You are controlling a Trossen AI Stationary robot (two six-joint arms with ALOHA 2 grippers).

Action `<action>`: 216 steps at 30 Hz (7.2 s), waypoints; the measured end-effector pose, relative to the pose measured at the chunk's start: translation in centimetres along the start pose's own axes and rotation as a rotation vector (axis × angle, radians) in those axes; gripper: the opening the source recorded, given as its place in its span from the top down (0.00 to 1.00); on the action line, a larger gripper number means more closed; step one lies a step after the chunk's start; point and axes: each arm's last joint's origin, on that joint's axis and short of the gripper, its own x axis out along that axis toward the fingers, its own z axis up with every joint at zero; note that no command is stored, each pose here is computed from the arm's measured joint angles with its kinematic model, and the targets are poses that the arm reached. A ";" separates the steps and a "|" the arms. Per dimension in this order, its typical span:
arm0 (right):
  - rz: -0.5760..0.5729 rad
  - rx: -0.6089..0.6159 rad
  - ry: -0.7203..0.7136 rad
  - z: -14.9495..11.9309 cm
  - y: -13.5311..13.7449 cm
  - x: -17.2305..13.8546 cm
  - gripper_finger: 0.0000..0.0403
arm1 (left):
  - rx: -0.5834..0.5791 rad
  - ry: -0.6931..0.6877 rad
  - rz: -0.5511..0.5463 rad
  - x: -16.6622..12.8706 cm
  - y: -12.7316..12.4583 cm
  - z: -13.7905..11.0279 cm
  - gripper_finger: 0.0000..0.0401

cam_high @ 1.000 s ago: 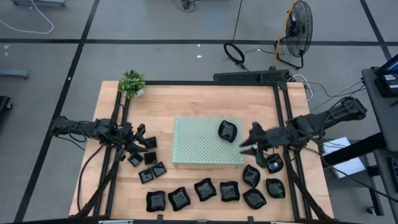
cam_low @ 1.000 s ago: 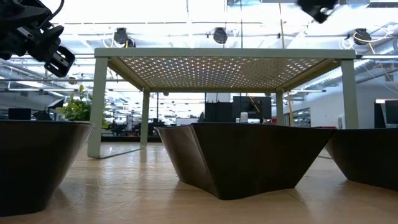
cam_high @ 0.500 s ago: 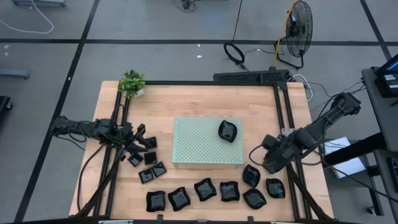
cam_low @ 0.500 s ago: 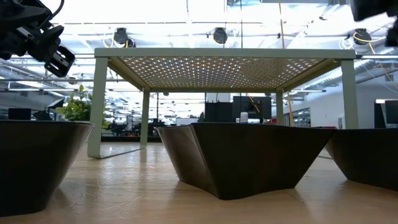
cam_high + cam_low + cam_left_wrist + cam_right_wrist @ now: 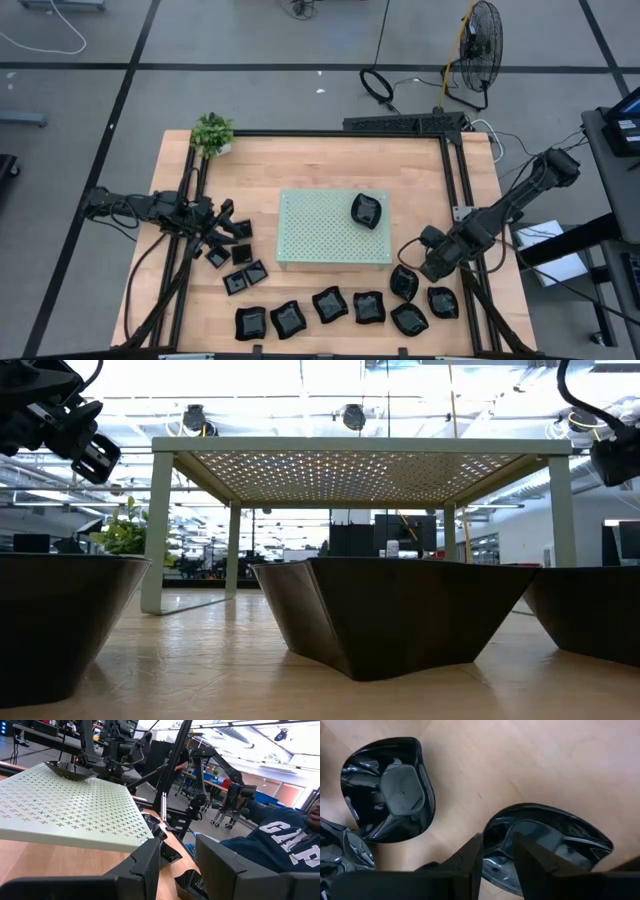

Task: Pick & Place Mini shaped plates
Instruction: Stack the leaf-shaped plate on top of the leaf-shaped plate on the shelf

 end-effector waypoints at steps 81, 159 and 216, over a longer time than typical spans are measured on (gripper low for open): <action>-0.238 -0.222 -0.612 3.1 -0.2 1.4 1.00 | 0.000 0.000 0.000 0.0 0.0 0.0 0.68; -0.028 -0.716 -1.537 5.7 17.5 -15.7 1.00 | 0.000 0.000 0.000 0.0 0.0 0.0 0.68; -0.496 -0.580 -0.635 12.2 16.6 -8.6 1.00 | 0.000 0.000 0.000 0.0 0.0 0.0 0.68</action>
